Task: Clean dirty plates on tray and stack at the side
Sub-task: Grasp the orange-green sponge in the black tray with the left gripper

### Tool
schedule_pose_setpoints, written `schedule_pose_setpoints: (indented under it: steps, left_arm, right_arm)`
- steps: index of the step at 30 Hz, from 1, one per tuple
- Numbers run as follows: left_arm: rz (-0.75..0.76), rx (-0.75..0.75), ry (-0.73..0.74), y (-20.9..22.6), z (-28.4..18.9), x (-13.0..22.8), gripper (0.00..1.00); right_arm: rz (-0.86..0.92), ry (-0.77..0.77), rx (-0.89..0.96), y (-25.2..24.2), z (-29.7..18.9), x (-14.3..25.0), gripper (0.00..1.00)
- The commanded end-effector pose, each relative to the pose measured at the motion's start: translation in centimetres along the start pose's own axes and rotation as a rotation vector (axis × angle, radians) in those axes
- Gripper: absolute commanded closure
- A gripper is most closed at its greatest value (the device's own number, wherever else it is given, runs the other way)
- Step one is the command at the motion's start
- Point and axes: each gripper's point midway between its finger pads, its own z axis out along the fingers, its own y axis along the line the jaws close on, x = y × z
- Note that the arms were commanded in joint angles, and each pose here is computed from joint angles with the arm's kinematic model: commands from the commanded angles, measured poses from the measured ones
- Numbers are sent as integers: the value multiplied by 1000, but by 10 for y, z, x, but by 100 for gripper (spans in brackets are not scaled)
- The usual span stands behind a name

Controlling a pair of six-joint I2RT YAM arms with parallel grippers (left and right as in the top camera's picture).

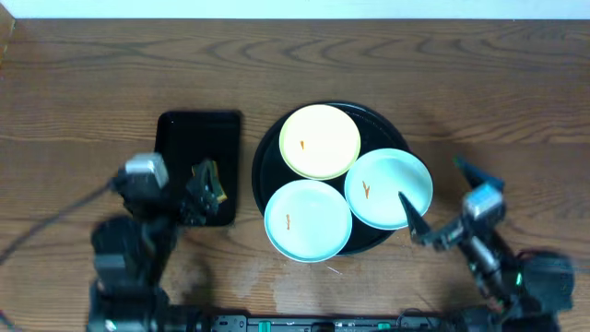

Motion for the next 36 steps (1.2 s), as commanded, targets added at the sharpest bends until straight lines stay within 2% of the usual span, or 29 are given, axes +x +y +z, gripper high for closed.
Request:
schedule_pose_setpoints:
  steps: [1,5,8,12,16,19,20,22,23,24,25,27,30,31,33,36]
  left_arm:
    - [8,-11,166,-7,15,-23,14]
    - [-23,-49,327,-4,33,-23,14]
    - [-43,-66,411,0,45,-14,13]
    - [-98,3,533,-10,52,12,14]
    - [-112,-26,605,-4,54,28,13]
    - [-127,-67,660,5,57,44,15]
    - [-161,-156,684,19,58,53,20]
    - [-206,-349,718,49,58,71,24]
    - [-209,-425,742,63,58,82,31]
    - [-210,-468,767,71,60,91,41]
    - [-217,-497,796,76,62,101,50]
    - [-221,-517,868,82,70,121,59]
    - [-222,-544,963,92,86,151,60]
    - [-222,-550,987,95,91,160,67]
    - [-232,-553,1044,99,101,181,89]
    - [-235,-561,1089,106,111,203,92]
  right_arm:
    - [93,178,-29,-12,27,-7,1]
    - [205,412,-51,-24,56,1,1]
    - [255,515,-59,-33,76,4,1]
    - [325,588,-72,-38,95,15,1]
    - [438,639,-75,-37,104,32,1]
    - [448,657,-77,-37,108,39,1]
    - [454,662,-85,-36,108,41,1]
    - [454,677,-96,-31,107,43,3]
    - [452,684,-99,-28,107,44,5]
    - [450,689,-107,-25,107,45,10]
    - [441,693,-118,-22,107,45,16]
    - [426,701,-131,-15,108,46,21]
    - [402,715,-142,-6,110,48,21]
    - [393,719,-143,-3,110,49,21]
    - [371,733,-137,1,112,52,21]
    - [359,747,-140,6,114,55,20]
